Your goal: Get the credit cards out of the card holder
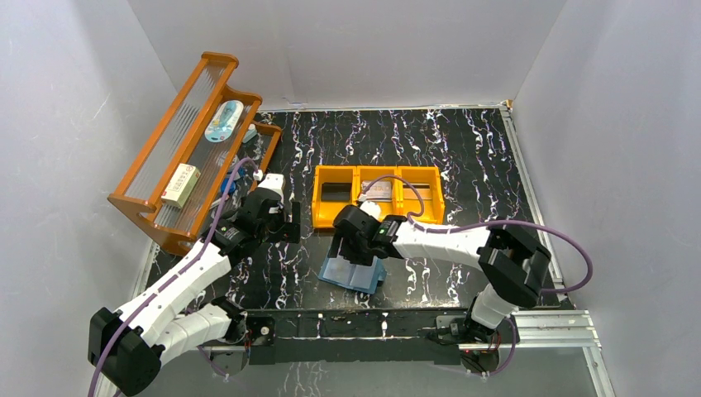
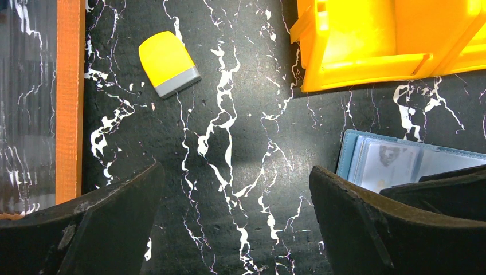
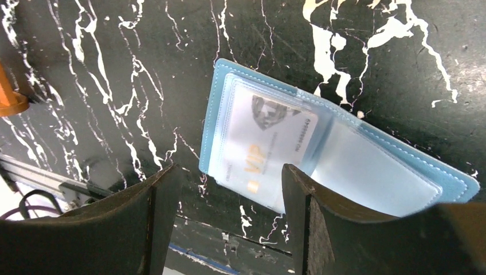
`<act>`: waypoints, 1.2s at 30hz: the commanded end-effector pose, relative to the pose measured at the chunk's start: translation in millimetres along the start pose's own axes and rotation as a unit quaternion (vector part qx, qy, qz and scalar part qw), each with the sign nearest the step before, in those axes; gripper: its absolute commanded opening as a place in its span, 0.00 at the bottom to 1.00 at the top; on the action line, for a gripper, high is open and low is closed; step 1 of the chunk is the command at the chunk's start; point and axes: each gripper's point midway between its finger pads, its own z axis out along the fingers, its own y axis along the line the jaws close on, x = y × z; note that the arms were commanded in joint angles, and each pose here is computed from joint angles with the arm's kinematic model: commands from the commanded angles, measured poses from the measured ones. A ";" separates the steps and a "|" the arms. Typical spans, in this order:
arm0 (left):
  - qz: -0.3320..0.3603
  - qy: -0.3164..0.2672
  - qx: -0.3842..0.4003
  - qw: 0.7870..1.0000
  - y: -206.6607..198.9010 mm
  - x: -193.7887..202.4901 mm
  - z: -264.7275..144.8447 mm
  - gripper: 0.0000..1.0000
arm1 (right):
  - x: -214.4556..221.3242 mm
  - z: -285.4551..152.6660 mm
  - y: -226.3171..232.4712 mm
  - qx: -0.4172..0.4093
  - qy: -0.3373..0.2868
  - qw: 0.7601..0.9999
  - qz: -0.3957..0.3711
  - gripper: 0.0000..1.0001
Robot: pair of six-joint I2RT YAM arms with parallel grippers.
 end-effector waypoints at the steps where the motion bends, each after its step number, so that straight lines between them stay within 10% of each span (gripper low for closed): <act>1: -0.004 -0.009 -0.006 1.000 4.4 -3.1 -5.1 0.98 | -1.8 8.2 -6.9 0.039 -0.006 0.999 -0.005 0.72; 17: -0.004 -0.009 -0.007 1.000 4.2 -3.5 -4.5 0.98 | 25.3 28.7 -55.9 0.084 0.023 0.996 0.030 0.69; 36: -0.003 -0.006 -0.005 1.000 3.6 -1.9 -4.1 0.98 | 6.6 14.2 -4.0 0.043 0.014 0.999 -0.013 0.71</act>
